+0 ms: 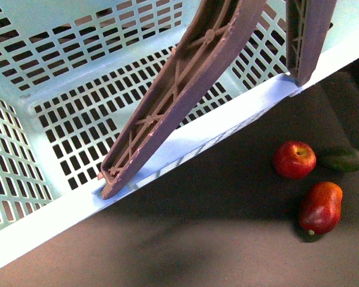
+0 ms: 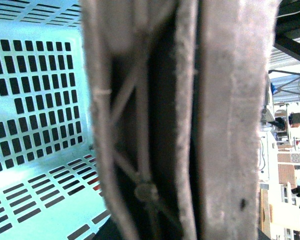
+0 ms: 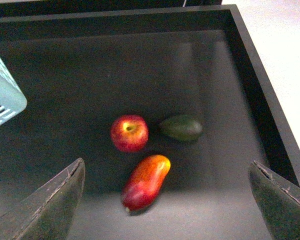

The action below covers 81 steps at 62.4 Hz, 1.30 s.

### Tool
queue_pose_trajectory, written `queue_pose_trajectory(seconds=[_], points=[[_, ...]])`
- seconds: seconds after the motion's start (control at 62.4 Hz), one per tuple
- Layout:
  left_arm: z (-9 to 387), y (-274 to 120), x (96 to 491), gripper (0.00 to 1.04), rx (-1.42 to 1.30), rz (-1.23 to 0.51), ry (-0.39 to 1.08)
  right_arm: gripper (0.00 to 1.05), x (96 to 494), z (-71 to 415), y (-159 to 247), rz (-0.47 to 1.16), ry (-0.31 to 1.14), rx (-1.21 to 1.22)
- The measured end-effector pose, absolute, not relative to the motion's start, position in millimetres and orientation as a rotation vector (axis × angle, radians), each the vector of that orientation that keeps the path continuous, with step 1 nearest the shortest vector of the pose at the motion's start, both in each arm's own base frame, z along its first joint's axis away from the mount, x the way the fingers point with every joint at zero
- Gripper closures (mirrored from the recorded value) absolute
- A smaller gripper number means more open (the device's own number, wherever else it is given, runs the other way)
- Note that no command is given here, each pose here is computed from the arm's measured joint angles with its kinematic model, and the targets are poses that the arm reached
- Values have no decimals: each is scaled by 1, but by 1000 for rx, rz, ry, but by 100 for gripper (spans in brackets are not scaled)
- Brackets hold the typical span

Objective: Pick apple with right arm and hold basket with left

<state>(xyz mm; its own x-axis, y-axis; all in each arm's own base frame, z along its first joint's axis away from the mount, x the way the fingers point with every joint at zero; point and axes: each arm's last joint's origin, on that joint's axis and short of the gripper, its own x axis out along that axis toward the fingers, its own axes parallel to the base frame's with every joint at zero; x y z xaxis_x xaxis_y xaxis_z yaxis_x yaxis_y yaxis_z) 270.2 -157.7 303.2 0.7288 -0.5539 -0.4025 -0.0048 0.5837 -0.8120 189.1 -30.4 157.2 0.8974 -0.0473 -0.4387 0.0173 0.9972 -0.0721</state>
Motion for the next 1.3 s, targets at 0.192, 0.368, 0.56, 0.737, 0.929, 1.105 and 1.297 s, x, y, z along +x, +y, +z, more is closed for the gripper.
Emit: queue_pose_trajectory(seconds=[0.192,0.368,0.56,0.737,0.929,1.105,1.297], points=[[303,-158,270,90,-902,-353,698,9,248,117,-36,-3,553,-141],[303,-158,270,90,-902,-350,697,9,283,69,-29,45,721,-178],[303,-158,270,90,-902,-351,697,9,311,35,-16,91,829,-253],[303,-158,270,90,-902,-351,697,9,334,19,-3,138,882,-298],[303,-158,270,90,-902,-350,696,9,362,5,9,167,918,-318],[303,-158,270,90,-902,-351,697,9,386,-10,22,156,933,-316],[303,-158,270,90,-902,-351,697,9,398,-25,25,126,959,-300]])
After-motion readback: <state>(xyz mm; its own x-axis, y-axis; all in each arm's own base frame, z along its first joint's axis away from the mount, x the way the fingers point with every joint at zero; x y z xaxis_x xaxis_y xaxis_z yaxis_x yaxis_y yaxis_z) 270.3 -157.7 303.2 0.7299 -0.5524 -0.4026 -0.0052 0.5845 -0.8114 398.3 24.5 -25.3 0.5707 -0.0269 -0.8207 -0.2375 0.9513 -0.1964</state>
